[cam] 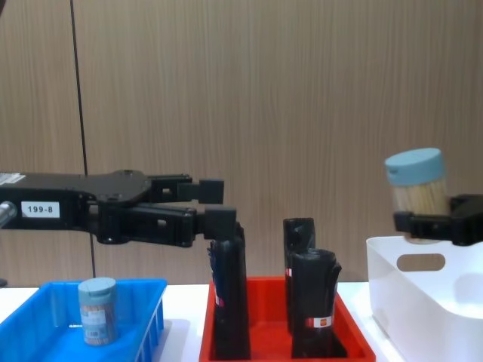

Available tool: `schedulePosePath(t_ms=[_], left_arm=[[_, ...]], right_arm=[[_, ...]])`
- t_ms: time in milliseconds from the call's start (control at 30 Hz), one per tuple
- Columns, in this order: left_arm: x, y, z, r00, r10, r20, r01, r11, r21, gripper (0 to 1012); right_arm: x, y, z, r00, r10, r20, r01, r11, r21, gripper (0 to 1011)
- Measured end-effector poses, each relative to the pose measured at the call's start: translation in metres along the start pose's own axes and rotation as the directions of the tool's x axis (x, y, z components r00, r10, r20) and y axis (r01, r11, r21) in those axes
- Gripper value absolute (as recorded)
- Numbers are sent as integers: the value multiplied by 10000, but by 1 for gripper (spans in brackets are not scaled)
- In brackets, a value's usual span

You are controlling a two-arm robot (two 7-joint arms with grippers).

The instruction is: Pick the cotton swabs from the blue box and place them into the white box.

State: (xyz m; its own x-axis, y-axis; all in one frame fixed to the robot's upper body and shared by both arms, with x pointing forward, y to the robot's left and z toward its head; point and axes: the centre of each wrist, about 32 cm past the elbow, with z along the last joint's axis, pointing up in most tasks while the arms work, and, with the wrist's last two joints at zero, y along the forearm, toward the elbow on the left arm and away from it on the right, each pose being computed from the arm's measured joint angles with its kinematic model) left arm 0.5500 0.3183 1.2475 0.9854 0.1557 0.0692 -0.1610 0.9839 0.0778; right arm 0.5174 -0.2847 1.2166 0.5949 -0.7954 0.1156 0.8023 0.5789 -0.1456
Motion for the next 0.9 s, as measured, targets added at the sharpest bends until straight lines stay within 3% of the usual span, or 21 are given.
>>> schedulePosePath(t_ms=[400,600,900], left_arm=[[0,0,0,10000,0,0,0,10000,0,1004],[0,0,0,10000,0,0,0,10000,0,1004],[0,0,0,10000,0,0,0,10000,1,1004]], right_arm=[[306,134,-156,9899,-1404,-200,1386,9875,-753,650],[398,185,-241,9834,-1789,-297,1748,9787,-1075,650],[478,234,-338,9760,-2145,-377,2075,9685,-1374,862]])
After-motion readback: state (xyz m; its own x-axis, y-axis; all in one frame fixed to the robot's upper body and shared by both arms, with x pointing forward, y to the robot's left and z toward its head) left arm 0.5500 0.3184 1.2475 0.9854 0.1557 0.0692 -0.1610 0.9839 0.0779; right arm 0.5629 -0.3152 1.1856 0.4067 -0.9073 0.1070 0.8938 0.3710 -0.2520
